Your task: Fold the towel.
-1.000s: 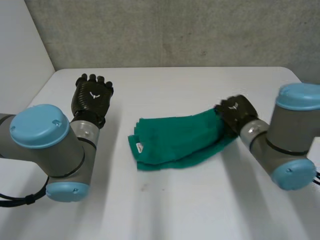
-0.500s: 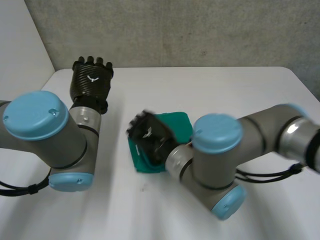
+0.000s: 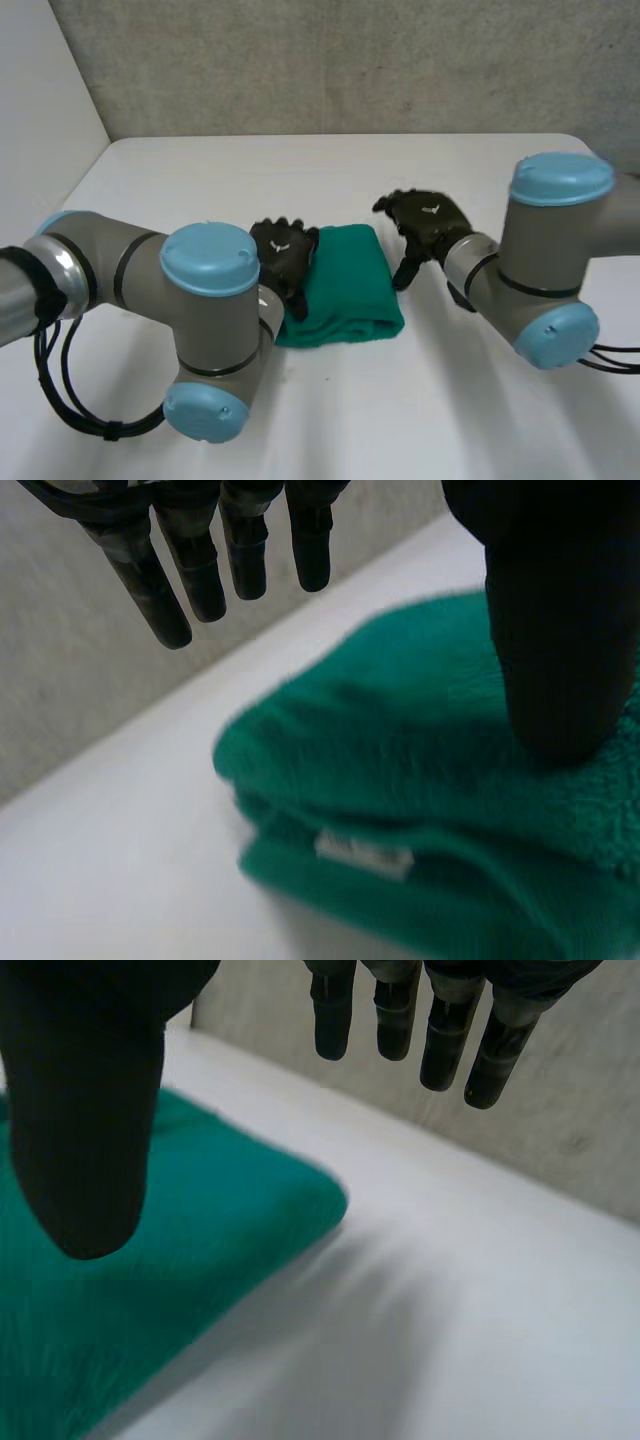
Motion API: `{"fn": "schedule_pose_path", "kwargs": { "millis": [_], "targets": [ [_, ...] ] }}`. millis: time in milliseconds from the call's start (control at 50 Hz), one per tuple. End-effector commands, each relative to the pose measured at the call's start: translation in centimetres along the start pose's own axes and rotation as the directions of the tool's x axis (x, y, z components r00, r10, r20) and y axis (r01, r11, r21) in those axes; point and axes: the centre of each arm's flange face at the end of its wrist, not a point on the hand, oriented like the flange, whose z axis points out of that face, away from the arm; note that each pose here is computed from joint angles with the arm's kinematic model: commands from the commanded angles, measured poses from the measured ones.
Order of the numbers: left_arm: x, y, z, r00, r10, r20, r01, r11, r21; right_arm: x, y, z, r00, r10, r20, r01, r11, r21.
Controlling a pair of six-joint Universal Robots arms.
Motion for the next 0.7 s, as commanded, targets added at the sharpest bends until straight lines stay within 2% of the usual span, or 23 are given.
{"fn": "schedule_pose_path", "kwargs": {
  "millis": [20,120,240,380,420,460,500,560,640,700],
  "targets": [
    [-2.4,2.9,0.0,0.999,0.033,0.043,-0.025,0.984,-0.177,-1.4,2.9,1.6,0.999,-0.004,0.049,0.012,0.989,-0.147],
    [-3.1,4.0,-0.2,0.997,0.067,0.044,-0.055,0.969,-0.240,-1.7,4.0,2.1,0.995,-0.065,0.073,0.079,0.977,-0.199],
    [-3.4,3.0,-0.6,0.996,0.078,0.046,-0.066,0.973,-0.219,-2.0,3.6,2.0,0.991,-0.104,0.083,0.118,0.974,-0.193],
    [-4.3,-0.9,-1.6,0.996,0.054,0.068,-0.046,0.993,-0.110,-1.3,-0.5,0.8,0.993,-0.112,0.032,0.114,0.989,-0.092],
    [-4.5,-1.6,-1.7,0.996,0.048,0.073,-0.041,0.995,-0.093,-0.7,-3.0,0.0,0.994,-0.105,-0.013,0.105,0.994,-0.027],
    [-5.3,-4.0,-2.4,0.995,0.028,0.094,-0.026,0.999,-0.020,-0.4,-3.8,-0.4,0.995,-0.097,-0.033,0.097,0.995,-0.001],
    [-5.9,-5.4,-2.7,0.994,0.012,0.112,-0.015,1.000,0.023,0.4,-7.6,-2.1,0.991,-0.056,-0.119,0.071,0.989,0.127],
    [-9.3,-8.5,-3.2,0.980,-0.035,0.197,0.013,0.994,0.110,2.7,-11.8,-5.1,0.963,0.001,-0.269,0.075,0.959,0.272],
    [-12.9,-11.2,-4.0,0.955,-0.100,0.278,0.046,0.980,0.195,5.4,-14.4,-7.7,0.922,0.037,-0.386,0.110,0.929,0.353],
    [-14.5,-12.8,-4.8,0.940,-0.152,0.305,0.075,0.966,0.249,6.3,-15.1,-8.8,0.906,0.033,-0.421,0.135,0.923,0.361]
  ]
}}
